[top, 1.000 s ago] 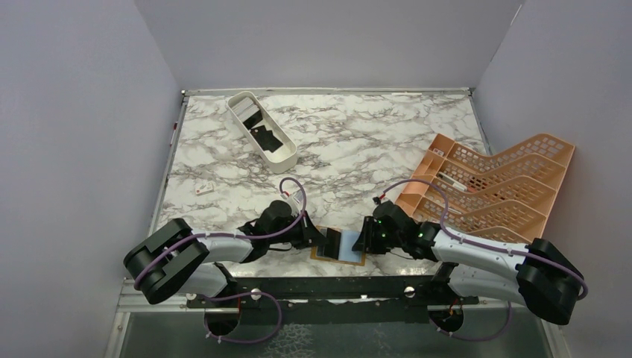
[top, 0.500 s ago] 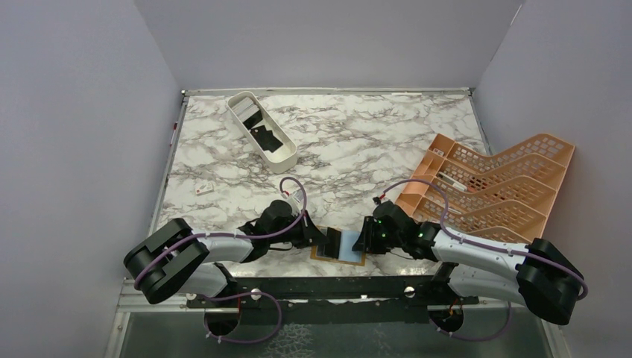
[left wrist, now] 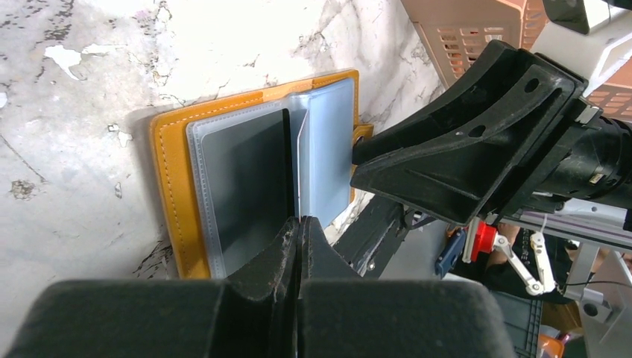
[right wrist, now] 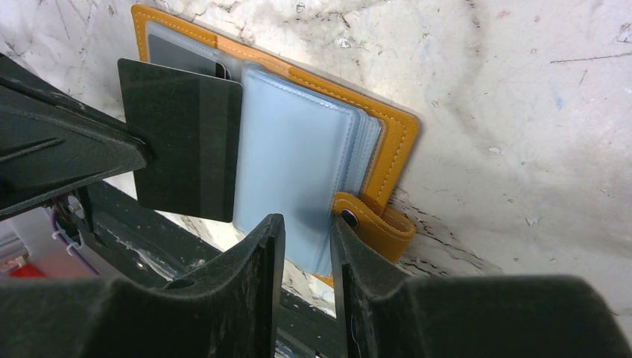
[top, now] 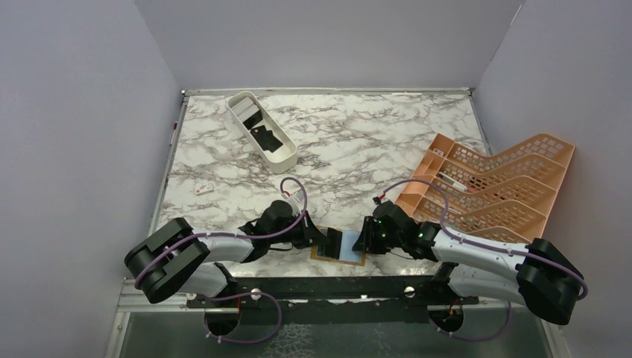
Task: Put the credit cards into the card holder
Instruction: Insert the card holder into the card holder.
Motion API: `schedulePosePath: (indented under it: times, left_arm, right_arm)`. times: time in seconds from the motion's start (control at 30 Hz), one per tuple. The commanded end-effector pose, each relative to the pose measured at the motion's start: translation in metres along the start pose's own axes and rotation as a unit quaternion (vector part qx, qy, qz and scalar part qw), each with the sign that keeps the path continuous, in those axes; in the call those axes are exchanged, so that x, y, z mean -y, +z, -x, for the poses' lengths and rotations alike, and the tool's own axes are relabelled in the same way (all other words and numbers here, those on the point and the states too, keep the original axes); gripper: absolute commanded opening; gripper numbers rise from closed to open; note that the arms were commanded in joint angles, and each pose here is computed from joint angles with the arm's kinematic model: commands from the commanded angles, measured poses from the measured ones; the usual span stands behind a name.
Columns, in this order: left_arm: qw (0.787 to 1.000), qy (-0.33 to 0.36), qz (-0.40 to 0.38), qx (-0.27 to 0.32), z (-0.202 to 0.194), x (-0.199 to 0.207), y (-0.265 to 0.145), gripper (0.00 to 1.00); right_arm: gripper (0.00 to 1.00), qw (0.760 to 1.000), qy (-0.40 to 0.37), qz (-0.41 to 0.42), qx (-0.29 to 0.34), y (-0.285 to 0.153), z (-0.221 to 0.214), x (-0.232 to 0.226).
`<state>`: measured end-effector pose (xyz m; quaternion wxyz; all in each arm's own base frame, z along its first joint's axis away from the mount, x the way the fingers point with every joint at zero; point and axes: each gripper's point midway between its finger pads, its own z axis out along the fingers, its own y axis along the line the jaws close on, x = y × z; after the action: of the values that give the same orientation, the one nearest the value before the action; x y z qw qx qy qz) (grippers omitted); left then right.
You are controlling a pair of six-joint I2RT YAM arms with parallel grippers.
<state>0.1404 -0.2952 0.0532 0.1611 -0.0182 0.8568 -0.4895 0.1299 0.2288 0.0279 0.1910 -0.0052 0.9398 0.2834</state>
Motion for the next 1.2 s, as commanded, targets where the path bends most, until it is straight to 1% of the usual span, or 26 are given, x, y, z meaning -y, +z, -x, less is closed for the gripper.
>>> schedulePosePath:
  times: [0.0,0.23,0.5,0.77,1.0,1.1,1.17]
  left_arm:
    - [1.0,0.016,-0.001,0.011,0.006,0.002,0.004,0.0]
    - [1.0,0.015,0.014,0.005,0.004,-0.007,0.009,0.0]
    - [0.999,0.017,0.033,0.021,0.008,-0.017,0.011,0.0]
    - [0.998,0.022,0.045,0.023,0.009,-0.022,0.016,0.0]
    - [0.998,0.038,0.051,0.029,0.008,-0.023,0.019,0.0]
    - [0.996,0.063,0.056,0.034,0.009,-0.026,0.02,0.0]
    - [0.995,0.065,0.059,0.036,0.01,-0.028,0.019,0.0]
  right_arm:
    - [0.34,1.0,0.002,-0.022,-0.001,-0.001,-0.005,0.012]
    - [0.34,1.0,0.001,-0.019,0.0,-0.001,-0.004,0.01]
    - [0.34,1.0,0.003,-0.017,-0.001,-0.001,-0.005,0.01]
    - [0.34,1.0,0.005,-0.017,0.0,-0.001,-0.006,0.011]
    - [0.34,1.0,0.005,-0.015,0.001,-0.002,-0.006,0.011]
    - [0.34,1.0,0.005,-0.013,0.002,-0.002,-0.005,0.01]
    - [0.34,1.0,0.004,-0.012,0.002,-0.003,-0.005,0.009]
